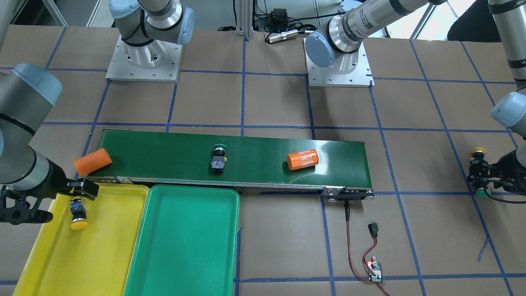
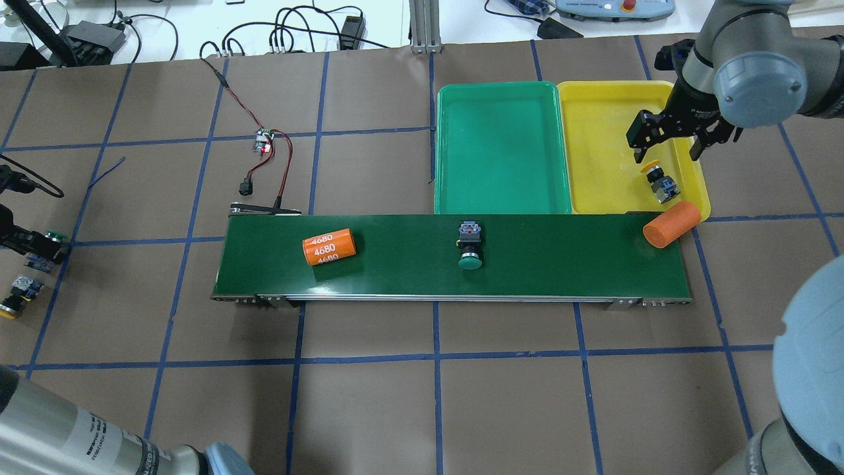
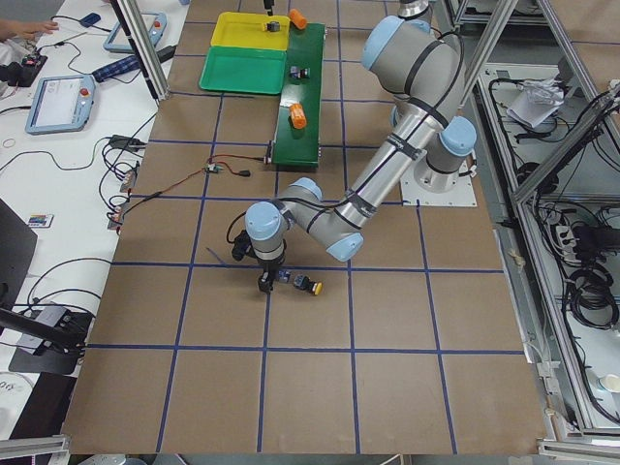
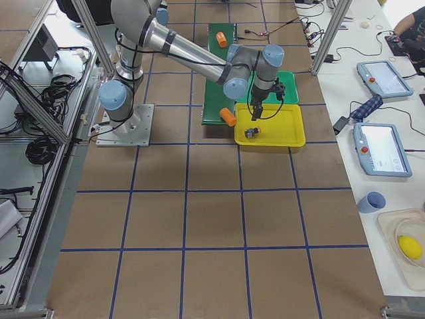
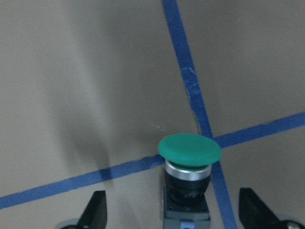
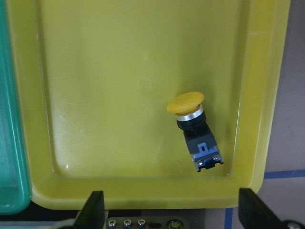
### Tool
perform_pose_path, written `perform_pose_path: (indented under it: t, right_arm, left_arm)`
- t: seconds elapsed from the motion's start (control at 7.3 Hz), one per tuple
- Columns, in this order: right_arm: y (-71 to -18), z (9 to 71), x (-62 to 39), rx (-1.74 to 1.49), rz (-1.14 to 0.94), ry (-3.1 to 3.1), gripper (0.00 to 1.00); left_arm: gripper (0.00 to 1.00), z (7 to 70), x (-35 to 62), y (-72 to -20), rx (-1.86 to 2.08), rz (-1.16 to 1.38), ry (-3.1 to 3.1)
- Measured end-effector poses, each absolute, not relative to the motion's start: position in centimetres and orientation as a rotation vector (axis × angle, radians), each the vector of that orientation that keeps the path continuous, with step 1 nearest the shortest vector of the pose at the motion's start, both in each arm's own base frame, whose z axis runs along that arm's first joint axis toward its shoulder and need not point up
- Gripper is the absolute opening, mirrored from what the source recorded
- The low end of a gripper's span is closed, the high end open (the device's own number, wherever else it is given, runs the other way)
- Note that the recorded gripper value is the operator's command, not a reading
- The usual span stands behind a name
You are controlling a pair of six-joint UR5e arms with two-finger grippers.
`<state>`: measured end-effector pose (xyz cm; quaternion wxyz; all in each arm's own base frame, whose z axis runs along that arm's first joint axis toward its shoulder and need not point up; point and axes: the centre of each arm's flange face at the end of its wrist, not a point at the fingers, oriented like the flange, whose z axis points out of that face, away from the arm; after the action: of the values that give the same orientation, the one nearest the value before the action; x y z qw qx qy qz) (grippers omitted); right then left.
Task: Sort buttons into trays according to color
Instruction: 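Drop yellow switch into yellow tray with right while left grasps green switch, then return right gripper over belt while left carries green switch toward belt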
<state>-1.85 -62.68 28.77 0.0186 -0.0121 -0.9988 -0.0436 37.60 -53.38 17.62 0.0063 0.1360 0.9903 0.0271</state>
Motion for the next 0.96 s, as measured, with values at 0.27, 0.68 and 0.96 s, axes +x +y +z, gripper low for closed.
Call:
perform_pose_path:
  t: [0.27,0.68,0.96]
  right_arm:
    - [-62.0,29.1,-1.3,-0.046,-0.171,-3.104,1.0]
    - [-59.6,29.6,0.5,-0.06,-0.192,-3.111,1.0]
    - [-57.2,29.6,2.4,-0.062,-0.212,-3.115,1.0]
  left_arm:
    - [0.0,17.8,37.5,-53.0,0.427,0.118,3.088]
    - [0.0,22.0,33.9,-54.0,0.464,0.168,3.068]
    - [0.0,28.2,23.3,-55.7,0.405,0.2,3.085]
